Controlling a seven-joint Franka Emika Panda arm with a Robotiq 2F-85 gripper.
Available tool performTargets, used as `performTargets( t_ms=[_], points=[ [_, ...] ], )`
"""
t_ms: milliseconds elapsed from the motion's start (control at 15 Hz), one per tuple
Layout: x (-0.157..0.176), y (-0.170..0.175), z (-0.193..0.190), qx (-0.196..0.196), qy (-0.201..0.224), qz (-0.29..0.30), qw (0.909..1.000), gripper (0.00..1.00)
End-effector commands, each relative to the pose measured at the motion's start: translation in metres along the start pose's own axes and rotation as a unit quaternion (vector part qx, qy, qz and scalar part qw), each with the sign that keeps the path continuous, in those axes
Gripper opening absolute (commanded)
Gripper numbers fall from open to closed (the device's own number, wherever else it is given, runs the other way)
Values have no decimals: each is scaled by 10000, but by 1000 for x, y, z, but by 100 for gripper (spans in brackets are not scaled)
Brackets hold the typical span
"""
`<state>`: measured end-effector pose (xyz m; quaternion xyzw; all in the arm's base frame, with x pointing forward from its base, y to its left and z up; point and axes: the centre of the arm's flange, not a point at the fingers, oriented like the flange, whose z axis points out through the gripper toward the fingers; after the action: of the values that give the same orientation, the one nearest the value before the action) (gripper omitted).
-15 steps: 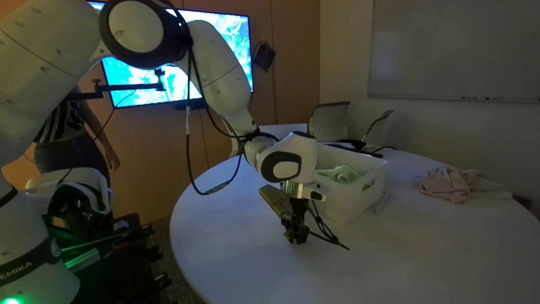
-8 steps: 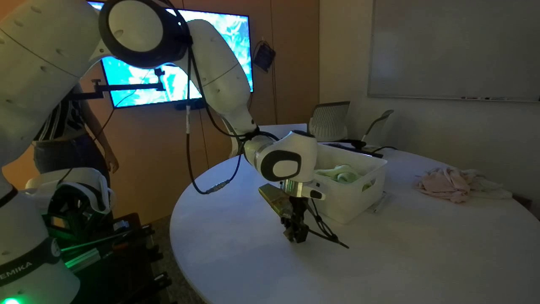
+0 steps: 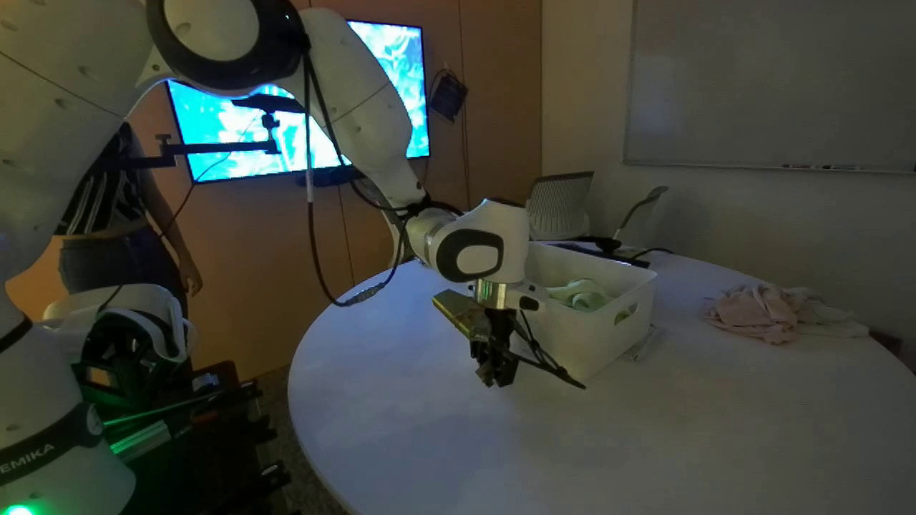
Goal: Pick up the yellow towel put it in the basket, pick up a black masking tape put it in the cup, pick up the light yellow towel put it in the basket, pick up the marker put it in the cup, pick up the white-brown towel put it in the basket and pick up the object put it in the cup
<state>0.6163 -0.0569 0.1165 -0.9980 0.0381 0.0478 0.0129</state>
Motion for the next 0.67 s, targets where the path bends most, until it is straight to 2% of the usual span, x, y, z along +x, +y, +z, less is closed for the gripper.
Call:
performTargets(
  t_ms=[0,600],
  points=[
    [-21,-19,-40,-149,-38,2,9999,3],
    [-39,-96,-95,-486,259,-346,9979,3]
  ],
)
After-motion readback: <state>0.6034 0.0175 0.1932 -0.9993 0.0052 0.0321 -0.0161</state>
